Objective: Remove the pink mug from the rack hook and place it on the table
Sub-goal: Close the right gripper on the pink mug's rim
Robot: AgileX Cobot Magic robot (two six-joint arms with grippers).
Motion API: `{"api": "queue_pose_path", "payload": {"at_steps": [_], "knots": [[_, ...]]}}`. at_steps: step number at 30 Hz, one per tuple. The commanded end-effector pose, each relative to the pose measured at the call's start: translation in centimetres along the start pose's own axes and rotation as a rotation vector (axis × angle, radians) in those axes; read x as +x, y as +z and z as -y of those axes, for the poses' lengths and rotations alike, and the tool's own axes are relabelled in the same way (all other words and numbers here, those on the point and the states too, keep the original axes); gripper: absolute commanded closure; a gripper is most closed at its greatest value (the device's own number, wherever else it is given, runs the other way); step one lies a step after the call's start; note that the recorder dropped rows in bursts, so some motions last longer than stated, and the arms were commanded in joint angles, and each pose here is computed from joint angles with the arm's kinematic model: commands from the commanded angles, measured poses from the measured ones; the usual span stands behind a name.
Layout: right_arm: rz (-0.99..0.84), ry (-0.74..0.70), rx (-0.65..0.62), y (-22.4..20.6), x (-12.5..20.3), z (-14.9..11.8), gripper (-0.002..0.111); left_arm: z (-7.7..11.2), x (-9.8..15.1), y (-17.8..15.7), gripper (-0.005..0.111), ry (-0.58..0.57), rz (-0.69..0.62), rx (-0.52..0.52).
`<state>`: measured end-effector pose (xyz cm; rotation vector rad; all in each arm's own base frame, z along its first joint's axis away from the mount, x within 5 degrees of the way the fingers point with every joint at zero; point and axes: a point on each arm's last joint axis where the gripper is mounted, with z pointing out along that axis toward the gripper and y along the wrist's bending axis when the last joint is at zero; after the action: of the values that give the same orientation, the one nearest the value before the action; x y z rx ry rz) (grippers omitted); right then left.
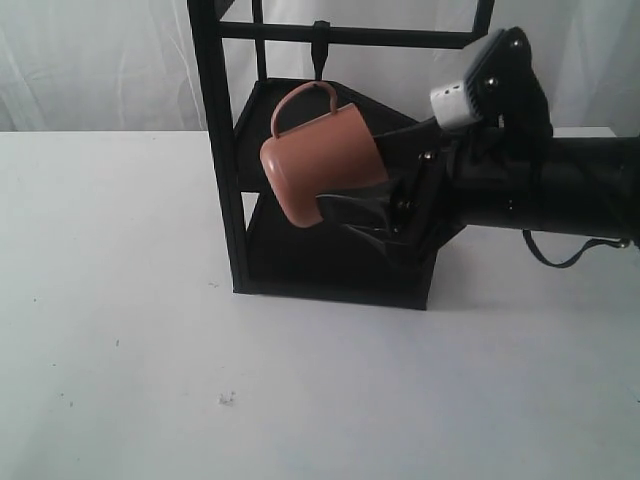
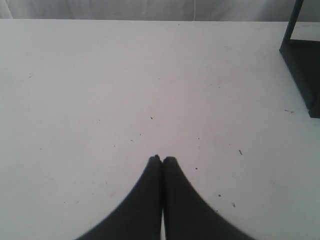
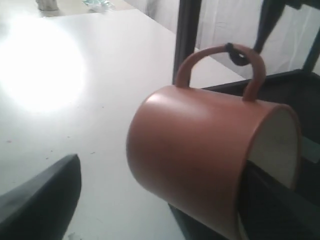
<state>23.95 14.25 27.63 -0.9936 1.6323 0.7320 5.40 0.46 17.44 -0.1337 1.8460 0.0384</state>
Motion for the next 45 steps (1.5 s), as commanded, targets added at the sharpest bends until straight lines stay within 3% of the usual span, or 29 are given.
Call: {"api": "queue_pose_path", "payload": {"at_steps": [1,10,20,25,36,42,45], "knots": [[0.022,0.026,-0.063,0.3,0.1,-0.3,0.031,0.0,0.1,0.0,0.107,-0.003,0.001,0.008],[0.002,0.155,-0.051,0.6,0.2,-0.4,0.031,0.0,0.1,0.0,0.107,-0.003,0.001,0.008],[-0.082,0.110,0.011,2.1,0.5,-1.8,0.035,0.0,0.1,0.0,0.107,-0.003,0.001,0.008],[-0.083,0.117,0.013,2.1,0.5,-1.8,0.045,0.0,0.1,0.0,0.107,-0.003,0.001,0.008],[-0.087,0.116,0.023,2.1,0.6,-1.7,0.083,0.0,0.1,0.0,0.107,-0.003,0.001,0.008],[-0.036,0.114,-0.092,2.1,0.1,-2.7,0.085,0.0,0.1,0.0,0.107,-0.003,0.001,0.008],[-0.040,0.113,-0.084,2.1,0.1,-2.6,0.087,0.0,0.1,0.0,0.107,-0.003,0.001,0.008]]}}
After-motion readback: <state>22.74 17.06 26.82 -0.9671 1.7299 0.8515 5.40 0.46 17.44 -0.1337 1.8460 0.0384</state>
